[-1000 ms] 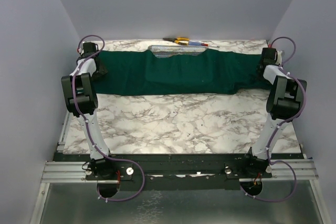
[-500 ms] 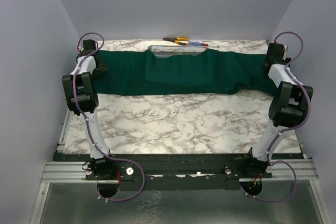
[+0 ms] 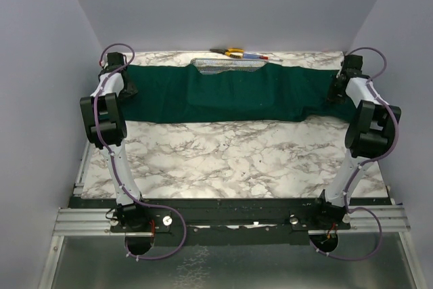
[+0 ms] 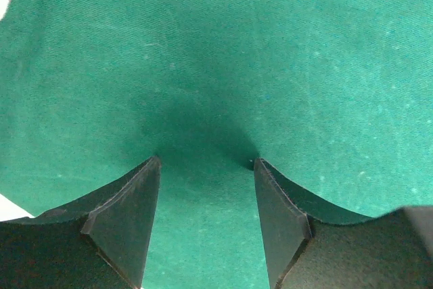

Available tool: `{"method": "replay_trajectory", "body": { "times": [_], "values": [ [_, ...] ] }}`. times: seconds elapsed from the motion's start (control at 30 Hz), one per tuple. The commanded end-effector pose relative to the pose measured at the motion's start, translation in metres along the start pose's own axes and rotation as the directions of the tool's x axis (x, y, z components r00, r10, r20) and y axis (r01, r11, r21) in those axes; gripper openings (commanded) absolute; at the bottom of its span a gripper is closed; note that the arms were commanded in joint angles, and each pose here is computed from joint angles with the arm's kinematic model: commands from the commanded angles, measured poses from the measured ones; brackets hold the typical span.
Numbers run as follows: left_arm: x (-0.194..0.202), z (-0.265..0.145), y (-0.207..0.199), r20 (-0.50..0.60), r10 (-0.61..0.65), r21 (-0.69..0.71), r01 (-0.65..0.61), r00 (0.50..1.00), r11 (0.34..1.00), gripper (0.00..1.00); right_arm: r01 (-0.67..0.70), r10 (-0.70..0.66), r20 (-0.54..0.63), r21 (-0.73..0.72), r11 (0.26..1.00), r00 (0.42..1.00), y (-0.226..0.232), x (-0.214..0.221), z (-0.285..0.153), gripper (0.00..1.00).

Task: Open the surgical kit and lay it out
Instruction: Open the surgical kit at the center of the board.

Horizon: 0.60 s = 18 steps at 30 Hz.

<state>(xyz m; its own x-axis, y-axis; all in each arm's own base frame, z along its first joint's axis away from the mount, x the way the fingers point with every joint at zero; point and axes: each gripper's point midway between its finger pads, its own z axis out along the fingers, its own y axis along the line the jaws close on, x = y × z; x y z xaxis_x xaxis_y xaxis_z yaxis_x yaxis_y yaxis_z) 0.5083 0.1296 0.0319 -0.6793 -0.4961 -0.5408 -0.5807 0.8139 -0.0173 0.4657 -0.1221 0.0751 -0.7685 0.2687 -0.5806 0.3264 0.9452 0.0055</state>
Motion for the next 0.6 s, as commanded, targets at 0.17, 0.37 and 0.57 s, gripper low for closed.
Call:
{"method": "replay_trajectory", "body": {
  "times": [0.17,0.37,0.57],
  "values": [
    [0.007,0.006,0.027,-0.008,0.011,-0.115,-0.012,1.000,0.993,0.59,-0.094,0.102,-0.197,0.048,0.994,0.975,-0.009,0.064,0.022,0.20],
    [0.000,0.013,0.032,0.005,-0.001,-0.135,0.002,1.000,0.991,0.59,-0.033,0.072,-0.239,0.161,0.986,0.968,-0.035,0.081,0.028,0.20],
    [-0.005,0.017,0.031,0.012,-0.005,-0.135,0.007,1.000,0.991,0.59,0.063,0.019,-0.255,0.309,0.949,0.967,-0.076,0.091,0.028,0.27]
  ]
}}
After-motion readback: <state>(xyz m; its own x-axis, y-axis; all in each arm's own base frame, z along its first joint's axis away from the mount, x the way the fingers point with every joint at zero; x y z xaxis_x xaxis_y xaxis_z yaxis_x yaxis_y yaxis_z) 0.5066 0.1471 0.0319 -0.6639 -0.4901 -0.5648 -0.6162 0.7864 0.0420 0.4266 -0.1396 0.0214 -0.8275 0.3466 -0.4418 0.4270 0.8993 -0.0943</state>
